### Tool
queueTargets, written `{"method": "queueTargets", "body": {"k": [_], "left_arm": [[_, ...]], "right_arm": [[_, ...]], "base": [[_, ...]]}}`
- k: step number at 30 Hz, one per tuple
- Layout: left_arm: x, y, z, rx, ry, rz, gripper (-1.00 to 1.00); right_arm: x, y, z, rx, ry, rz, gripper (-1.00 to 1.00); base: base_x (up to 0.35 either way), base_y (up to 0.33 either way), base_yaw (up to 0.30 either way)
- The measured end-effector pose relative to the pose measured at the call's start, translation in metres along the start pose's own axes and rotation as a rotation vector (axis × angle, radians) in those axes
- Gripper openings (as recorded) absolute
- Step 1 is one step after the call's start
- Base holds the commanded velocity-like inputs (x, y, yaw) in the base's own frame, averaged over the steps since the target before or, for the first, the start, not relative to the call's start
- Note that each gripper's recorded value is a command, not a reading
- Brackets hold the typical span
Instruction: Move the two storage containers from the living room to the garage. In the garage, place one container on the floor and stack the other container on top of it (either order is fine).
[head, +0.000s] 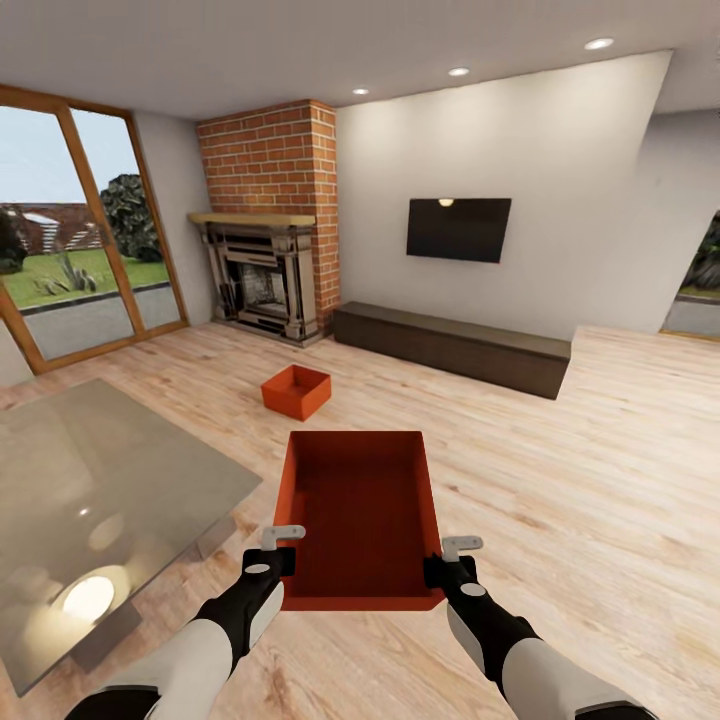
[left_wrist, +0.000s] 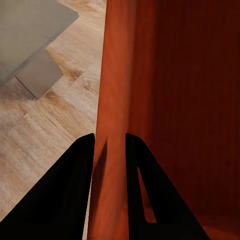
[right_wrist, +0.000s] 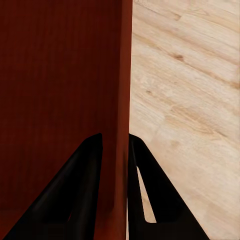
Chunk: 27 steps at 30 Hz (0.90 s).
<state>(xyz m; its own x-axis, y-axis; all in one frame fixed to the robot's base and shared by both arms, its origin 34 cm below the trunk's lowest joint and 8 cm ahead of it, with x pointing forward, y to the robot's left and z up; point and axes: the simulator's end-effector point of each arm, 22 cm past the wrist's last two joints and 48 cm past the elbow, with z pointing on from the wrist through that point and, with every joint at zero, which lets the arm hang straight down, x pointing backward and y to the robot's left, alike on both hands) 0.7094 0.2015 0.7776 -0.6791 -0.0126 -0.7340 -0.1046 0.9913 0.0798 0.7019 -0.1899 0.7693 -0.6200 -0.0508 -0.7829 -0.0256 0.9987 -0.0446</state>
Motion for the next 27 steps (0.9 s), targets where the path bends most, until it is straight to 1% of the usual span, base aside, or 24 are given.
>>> {"method": "queueTargets", "body": {"k": [27], "left_arm": [[-0.022, 0.001, -0.012, -0.002, -0.039, -0.009, -1.0]], "right_arm": [[-0.023, -0.001, -0.009, 0.002, -0.042, -0.001, -1.0]], "base": [[0.0, 0.0, 0.0]]}}
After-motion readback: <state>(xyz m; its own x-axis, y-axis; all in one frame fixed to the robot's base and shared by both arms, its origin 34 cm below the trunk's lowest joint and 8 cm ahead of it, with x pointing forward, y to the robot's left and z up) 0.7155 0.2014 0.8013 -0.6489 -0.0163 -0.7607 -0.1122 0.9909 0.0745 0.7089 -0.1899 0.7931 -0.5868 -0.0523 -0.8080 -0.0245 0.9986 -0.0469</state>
